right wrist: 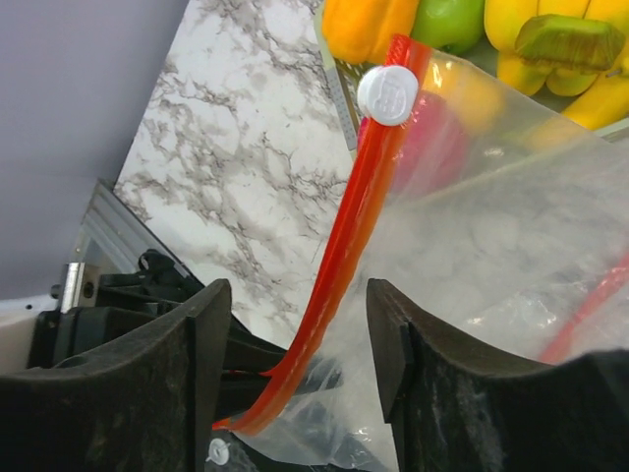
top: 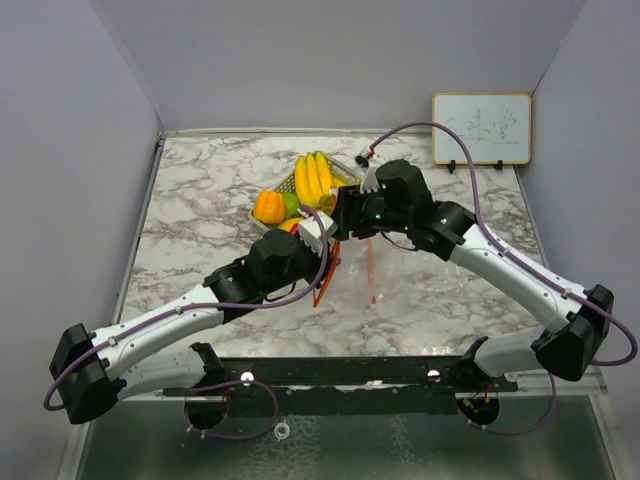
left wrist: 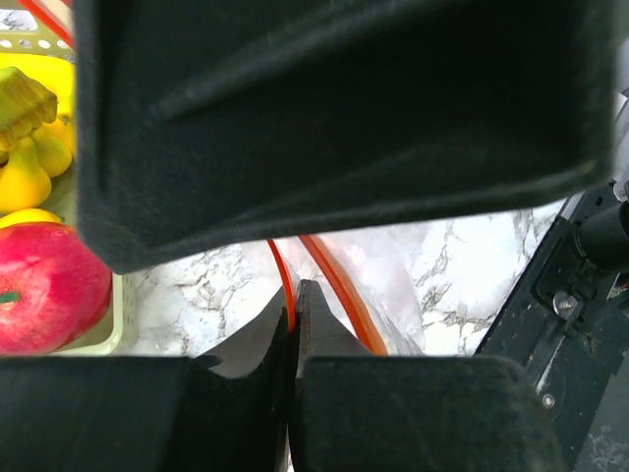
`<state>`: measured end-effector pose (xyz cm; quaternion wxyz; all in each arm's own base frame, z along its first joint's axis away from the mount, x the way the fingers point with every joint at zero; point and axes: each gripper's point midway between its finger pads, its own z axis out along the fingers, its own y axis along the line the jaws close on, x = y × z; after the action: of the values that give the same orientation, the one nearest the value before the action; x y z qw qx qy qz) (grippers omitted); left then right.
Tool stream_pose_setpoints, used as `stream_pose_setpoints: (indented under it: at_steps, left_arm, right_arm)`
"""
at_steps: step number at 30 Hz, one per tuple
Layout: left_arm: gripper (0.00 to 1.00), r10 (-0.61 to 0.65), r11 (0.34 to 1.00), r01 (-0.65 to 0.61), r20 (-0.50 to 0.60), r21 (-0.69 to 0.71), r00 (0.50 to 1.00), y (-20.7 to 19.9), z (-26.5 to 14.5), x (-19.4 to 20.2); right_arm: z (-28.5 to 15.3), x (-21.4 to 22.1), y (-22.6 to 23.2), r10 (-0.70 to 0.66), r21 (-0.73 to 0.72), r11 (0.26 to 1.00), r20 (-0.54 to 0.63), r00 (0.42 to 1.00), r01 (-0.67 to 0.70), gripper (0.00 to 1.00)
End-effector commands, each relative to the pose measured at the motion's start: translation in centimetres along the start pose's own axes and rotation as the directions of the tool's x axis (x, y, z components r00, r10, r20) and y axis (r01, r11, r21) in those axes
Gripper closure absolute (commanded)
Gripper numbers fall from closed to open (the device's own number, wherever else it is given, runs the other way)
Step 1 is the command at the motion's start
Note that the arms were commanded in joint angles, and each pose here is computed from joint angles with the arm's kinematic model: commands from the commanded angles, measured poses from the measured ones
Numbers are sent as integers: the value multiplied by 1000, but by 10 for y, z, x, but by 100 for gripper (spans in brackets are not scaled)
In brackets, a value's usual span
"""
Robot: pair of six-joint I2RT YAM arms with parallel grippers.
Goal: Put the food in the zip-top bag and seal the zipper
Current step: Open the zipper of the food storage bag.
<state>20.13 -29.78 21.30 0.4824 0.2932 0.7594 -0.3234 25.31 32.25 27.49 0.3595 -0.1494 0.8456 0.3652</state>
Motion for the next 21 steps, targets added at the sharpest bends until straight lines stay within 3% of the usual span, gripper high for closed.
stream_pose_setpoints:
  at_steps: [1, 6, 13, 17, 21]
  left_arm:
    - [100, 24, 999, -21, 65, -39, 998, 4, -9, -24]
    - [100, 28, 995, -22, 73, -93, 997, 13, -15, -26]
    - [100, 19, 986, -3, 92, -168, 996, 25, -26, -32]
    - [100, -30, 928, 66, 105, -366, 994, 58, -51, -36]
    - [100, -40, 784, 132, 163, -607, 986, 98, -106, -52]
  right_arm:
    - [-2, 4, -10, -3, 77, 997, -2, 1000, 3, 46]
    - [-11, 11, -18, -7, 106, 994, 6, 1000, 6, 55]
    - [-15, 15, -32, -8, 170, 986, 13, 1000, 5, 97]
    - [-16, 18, -46, -20, 235, 972, 11, 1000, 17, 98]
    - [-12, 24, -41, -70, 181, 981, -18, 997, 73, 98]
